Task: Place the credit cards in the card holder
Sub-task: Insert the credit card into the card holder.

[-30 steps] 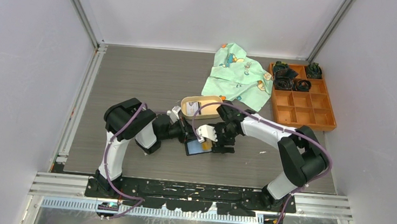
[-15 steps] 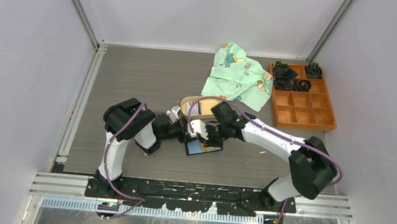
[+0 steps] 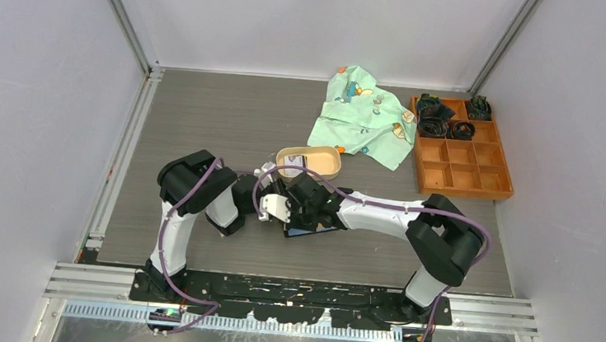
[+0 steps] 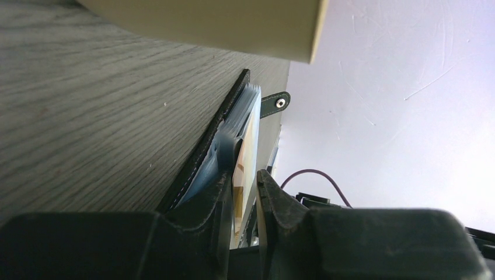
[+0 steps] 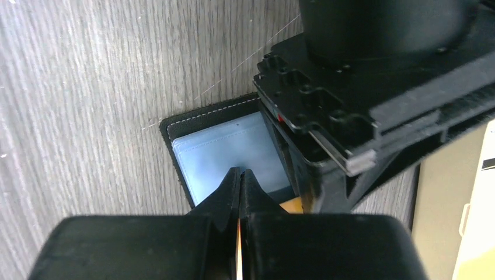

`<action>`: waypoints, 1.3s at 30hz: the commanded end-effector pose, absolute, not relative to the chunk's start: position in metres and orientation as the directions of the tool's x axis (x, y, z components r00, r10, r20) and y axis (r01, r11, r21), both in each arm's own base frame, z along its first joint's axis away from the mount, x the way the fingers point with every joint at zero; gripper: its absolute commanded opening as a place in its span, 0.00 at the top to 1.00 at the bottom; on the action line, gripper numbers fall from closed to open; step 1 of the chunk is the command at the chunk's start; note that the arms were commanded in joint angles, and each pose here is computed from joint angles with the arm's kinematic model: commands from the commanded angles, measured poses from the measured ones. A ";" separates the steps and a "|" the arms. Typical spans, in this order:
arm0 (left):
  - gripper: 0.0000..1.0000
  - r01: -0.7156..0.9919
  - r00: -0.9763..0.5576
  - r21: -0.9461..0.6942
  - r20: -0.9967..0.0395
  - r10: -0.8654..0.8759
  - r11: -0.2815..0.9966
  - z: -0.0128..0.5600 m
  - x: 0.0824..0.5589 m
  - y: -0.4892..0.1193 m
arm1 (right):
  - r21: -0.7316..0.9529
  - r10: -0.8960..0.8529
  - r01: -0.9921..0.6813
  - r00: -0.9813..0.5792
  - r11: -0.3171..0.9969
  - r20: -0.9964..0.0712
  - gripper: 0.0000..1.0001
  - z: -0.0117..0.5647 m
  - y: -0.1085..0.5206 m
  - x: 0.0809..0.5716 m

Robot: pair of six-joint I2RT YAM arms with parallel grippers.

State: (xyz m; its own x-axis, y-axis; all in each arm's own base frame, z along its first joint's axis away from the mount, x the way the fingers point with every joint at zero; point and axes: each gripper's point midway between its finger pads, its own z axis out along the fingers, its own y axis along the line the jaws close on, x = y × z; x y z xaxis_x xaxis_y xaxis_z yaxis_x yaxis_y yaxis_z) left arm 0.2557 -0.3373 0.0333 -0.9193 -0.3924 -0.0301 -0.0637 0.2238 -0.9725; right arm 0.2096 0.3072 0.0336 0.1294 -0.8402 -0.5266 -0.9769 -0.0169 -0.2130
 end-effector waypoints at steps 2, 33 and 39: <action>0.77 -0.054 -0.925 -0.964 -0.049 -0.377 0.259 0.025 0.249 -0.335 | -0.350 -0.857 -0.937 0.177 0.004 -0.483 0.99 0.044 0.314 0.235; 0.65 0.157 -0.891 -0.944 -0.263 -0.371 0.290 0.087 0.244 -0.315 | 0.088 -0.612 -0.990 -0.140 0.115 -0.779 0.86 0.122 0.251 0.230; 0.63 0.258 -0.837 -0.778 -0.476 -0.270 0.573 0.081 0.233 -0.276 | 0.105 -0.641 -0.964 -0.242 0.246 -0.728 0.80 0.100 0.224 0.253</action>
